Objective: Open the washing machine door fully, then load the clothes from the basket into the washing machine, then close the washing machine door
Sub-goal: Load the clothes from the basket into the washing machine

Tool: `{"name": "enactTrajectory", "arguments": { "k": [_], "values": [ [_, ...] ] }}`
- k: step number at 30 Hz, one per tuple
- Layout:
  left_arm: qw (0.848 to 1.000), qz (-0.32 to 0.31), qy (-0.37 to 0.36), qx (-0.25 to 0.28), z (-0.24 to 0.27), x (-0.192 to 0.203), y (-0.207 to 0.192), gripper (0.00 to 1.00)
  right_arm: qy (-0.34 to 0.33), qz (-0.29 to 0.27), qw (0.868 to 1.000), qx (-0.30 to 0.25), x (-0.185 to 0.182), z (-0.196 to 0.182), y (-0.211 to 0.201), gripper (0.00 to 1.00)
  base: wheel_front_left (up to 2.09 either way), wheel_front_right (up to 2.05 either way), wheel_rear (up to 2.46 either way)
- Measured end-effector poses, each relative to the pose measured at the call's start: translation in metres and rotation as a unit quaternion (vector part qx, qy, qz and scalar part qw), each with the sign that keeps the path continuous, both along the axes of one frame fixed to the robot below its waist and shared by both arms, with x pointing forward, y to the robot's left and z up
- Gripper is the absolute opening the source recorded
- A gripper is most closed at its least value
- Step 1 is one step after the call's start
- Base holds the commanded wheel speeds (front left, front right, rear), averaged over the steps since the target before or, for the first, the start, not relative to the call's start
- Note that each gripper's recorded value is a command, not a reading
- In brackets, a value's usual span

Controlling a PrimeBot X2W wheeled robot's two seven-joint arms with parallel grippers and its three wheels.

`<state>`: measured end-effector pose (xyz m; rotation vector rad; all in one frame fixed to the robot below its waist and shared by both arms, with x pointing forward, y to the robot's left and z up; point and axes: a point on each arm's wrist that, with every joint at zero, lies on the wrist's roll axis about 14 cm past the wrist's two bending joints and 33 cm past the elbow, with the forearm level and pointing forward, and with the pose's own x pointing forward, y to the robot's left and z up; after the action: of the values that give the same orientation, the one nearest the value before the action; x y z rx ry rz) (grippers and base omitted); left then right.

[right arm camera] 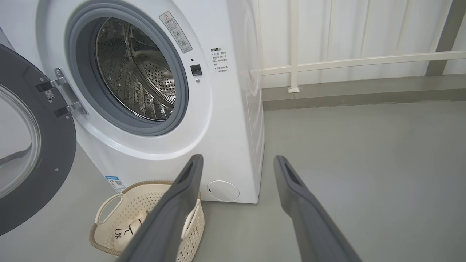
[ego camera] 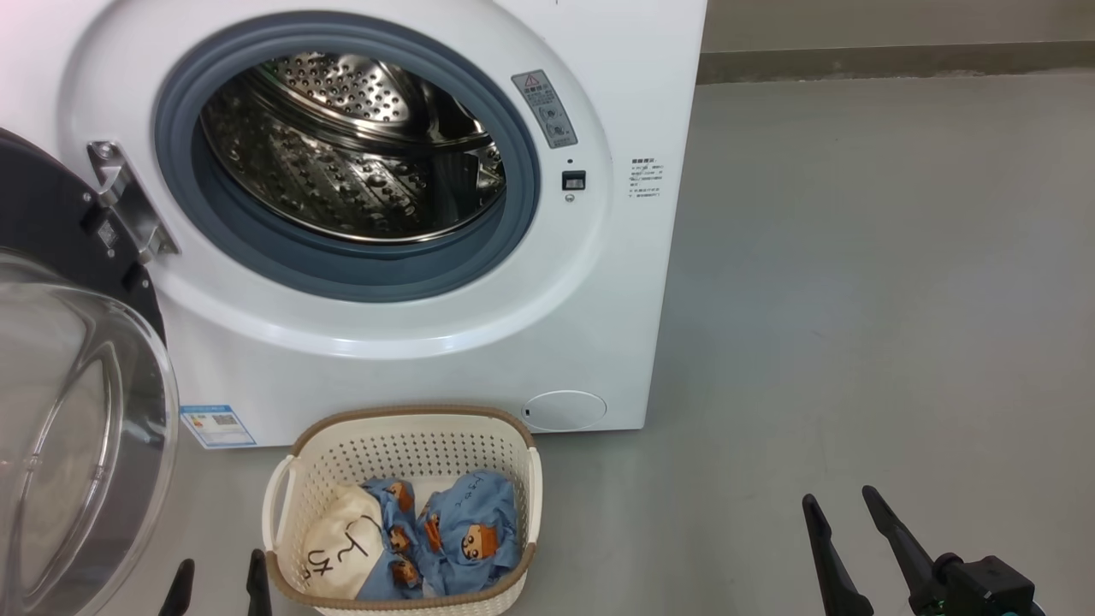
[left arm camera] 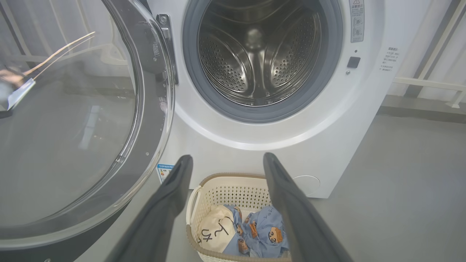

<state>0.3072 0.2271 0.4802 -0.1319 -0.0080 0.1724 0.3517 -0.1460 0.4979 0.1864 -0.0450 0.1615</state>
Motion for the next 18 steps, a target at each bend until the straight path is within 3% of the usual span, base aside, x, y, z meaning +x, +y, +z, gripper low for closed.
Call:
{"name": "enactTrajectory", "arguments": {
  "k": [18],
  "values": [
    [0.999, -0.017, 0.028, -0.009, -0.016, 0.011, -0.013, 1.00, 0.027, -0.003, 1.000, 0.000, 0.007, -0.017, -0.002, 1.00, 0.00, 0.00, 0.00]
  ]
}}
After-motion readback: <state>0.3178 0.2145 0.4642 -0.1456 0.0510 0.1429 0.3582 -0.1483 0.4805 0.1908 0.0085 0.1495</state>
